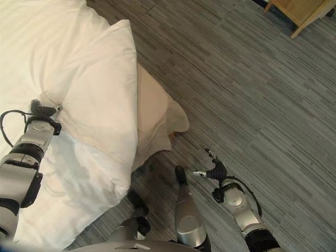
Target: Making the bed.
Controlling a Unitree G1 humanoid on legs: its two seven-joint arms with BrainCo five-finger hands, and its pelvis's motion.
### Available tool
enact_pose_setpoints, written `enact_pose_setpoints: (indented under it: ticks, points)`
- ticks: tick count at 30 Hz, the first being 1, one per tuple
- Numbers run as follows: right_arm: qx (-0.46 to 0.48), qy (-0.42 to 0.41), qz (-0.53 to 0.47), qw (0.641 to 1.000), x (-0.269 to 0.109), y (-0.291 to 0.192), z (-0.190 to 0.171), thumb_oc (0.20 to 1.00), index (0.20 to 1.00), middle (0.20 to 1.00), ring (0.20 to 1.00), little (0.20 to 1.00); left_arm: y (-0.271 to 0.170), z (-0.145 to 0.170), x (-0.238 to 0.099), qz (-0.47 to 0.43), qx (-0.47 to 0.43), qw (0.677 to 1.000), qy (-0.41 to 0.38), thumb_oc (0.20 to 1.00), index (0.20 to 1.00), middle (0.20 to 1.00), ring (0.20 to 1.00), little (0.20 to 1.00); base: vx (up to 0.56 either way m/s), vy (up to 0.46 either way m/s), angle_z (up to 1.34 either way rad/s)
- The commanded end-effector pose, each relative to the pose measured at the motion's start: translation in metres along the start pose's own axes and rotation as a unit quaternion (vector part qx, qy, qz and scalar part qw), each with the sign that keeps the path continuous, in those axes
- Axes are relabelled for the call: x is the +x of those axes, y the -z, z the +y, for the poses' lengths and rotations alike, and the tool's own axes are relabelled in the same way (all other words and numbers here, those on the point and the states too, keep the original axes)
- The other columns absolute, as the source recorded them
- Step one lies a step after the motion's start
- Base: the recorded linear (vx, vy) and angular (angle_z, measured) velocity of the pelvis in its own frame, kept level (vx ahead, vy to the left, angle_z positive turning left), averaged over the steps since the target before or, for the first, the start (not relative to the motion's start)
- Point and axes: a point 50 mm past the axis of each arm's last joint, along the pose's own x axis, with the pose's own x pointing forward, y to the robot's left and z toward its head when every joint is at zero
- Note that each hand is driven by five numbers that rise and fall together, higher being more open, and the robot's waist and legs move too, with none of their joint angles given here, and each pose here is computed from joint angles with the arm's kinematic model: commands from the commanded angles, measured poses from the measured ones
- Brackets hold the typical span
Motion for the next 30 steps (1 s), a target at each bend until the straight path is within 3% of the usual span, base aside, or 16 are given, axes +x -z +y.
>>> enact_pose_setpoints:
  ticks: [1,5,16,22,30]
  points:
    - [-0.011,0.007,-0.014,1.0,-0.005,0.0,-0.007,1.0,1.0,1.0,1.0,1.0,-0.074,-0.051,-0.018,-0.114,-0.085,0.986,0.084,0.2,0.2,0.2,0.2,0.2,0.03,-0.014,0.11]
    - [-0.021,-0.002,0.016,1.0,-0.009,0.013,-0.002,1.0,1.0,1.0,1.0,1.0,-0.113,-0.071,-0.041,-0.199,-0.105,0.967,0.117,0.2,0.2,0.2,0.2,0.2,0.04,-0.014,0.22]
    - [-0.023,-0.021,0.06,0.998,-0.017,0.029,0.008,1.0,1.0,1.0,1.0,1.0,-0.138,-0.069,-0.062,-0.281,-0.091,0.947,0.124,0.2,0.2,0.2,0.2,0.2,0.02,-0.011,0.1]
    - [-0.018,-0.022,0.076,0.997,-0.02,0.036,0.012,1.0,1.0,1.0,1.0,1.0,-0.151,-0.081,-0.078,-0.304,-0.135,0.929,0.163,0.2,0.2,0.2,0.2,0.2,0.01,0.002,0.02]
    - [-0.041,-0.019,0.107,0.993,-0.022,0.048,0.013,1.0,1.0,1.0,1.0,1.0,-0.172,-0.139,-0.124,-0.316,-0.158,0.891,0.287,0.2,0.2,0.2,0.2,0.2,0.0,0.042,-0.22]
